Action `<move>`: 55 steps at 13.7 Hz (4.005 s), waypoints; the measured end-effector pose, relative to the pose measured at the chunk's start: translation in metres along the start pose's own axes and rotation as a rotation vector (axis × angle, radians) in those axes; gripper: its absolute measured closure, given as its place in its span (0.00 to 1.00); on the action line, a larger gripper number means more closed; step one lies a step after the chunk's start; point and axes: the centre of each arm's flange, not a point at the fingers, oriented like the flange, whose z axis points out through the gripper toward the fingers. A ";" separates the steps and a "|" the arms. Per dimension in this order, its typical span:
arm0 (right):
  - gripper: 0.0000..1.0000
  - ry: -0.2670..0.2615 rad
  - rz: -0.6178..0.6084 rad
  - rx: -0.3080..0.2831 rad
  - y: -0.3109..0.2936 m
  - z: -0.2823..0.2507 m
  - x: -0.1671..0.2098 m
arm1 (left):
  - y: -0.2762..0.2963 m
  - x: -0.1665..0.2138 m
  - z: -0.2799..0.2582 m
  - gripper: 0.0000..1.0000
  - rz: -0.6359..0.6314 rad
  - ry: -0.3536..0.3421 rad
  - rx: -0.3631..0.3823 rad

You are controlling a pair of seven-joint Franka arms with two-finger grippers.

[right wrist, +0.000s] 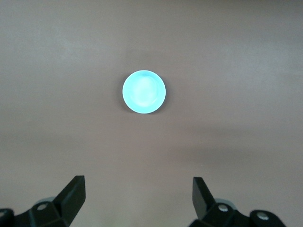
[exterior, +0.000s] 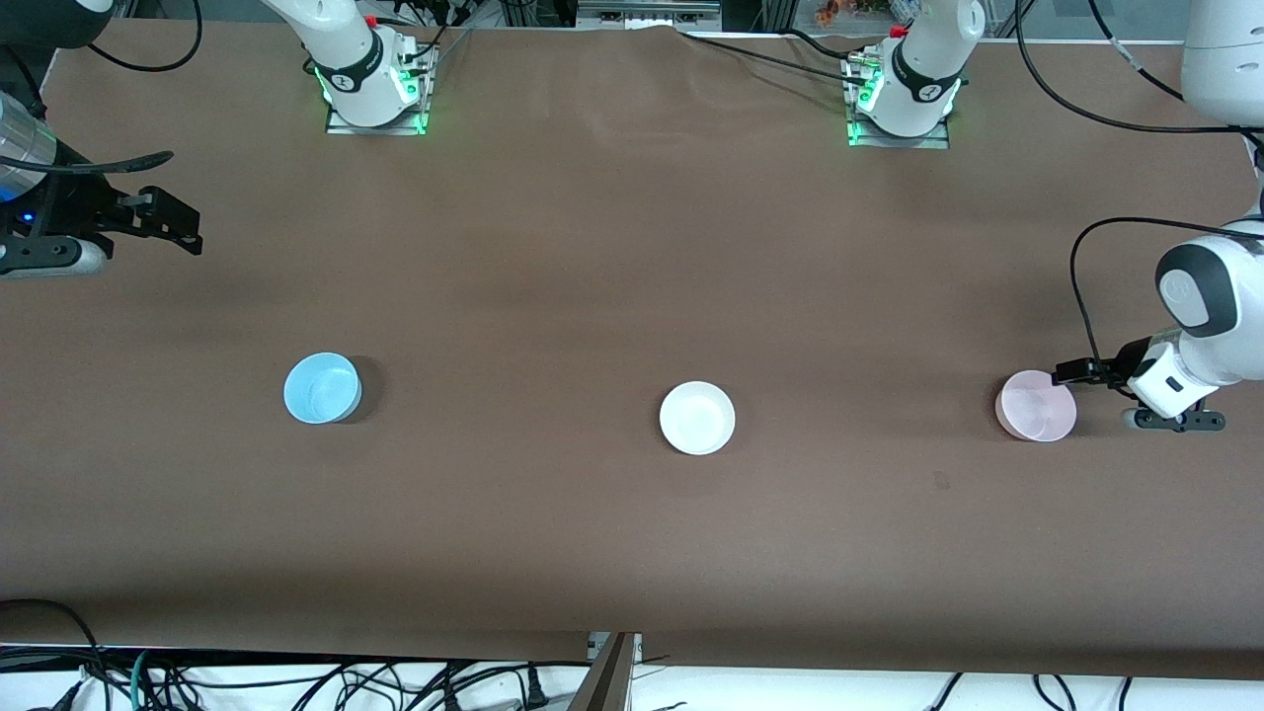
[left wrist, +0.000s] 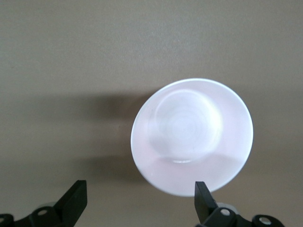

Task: Stack pink and blue bowls on white bowl
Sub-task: 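Lower the left gripper and grasp the pink bowl's rim, then carry the pink bowl onto the white bowl while the right gripper reaches blue, then open the left gripper on the stack while the right gripper grasps blue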

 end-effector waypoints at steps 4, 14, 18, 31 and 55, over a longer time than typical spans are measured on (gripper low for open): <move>0.00 -0.003 -0.007 -0.001 -0.004 0.006 0.005 | 0.001 0.003 0.007 0.00 -0.054 0.036 -0.053; 0.00 -0.005 -0.009 -0.001 -0.005 0.011 0.008 | -0.008 0.006 0.032 0.59 -0.046 0.069 -0.062; 0.00 -0.005 -0.009 -0.001 -0.005 0.012 0.008 | -0.008 0.009 0.028 0.98 -0.046 0.066 -0.071; 0.02 0.116 0.009 -0.018 0.027 0.195 0.043 | 0.297 0.054 -0.039 0.97 0.007 -0.064 -0.267; 0.36 0.057 0.082 0.017 0.042 0.382 0.061 | 0.501 0.021 0.033 0.97 0.051 0.051 -0.309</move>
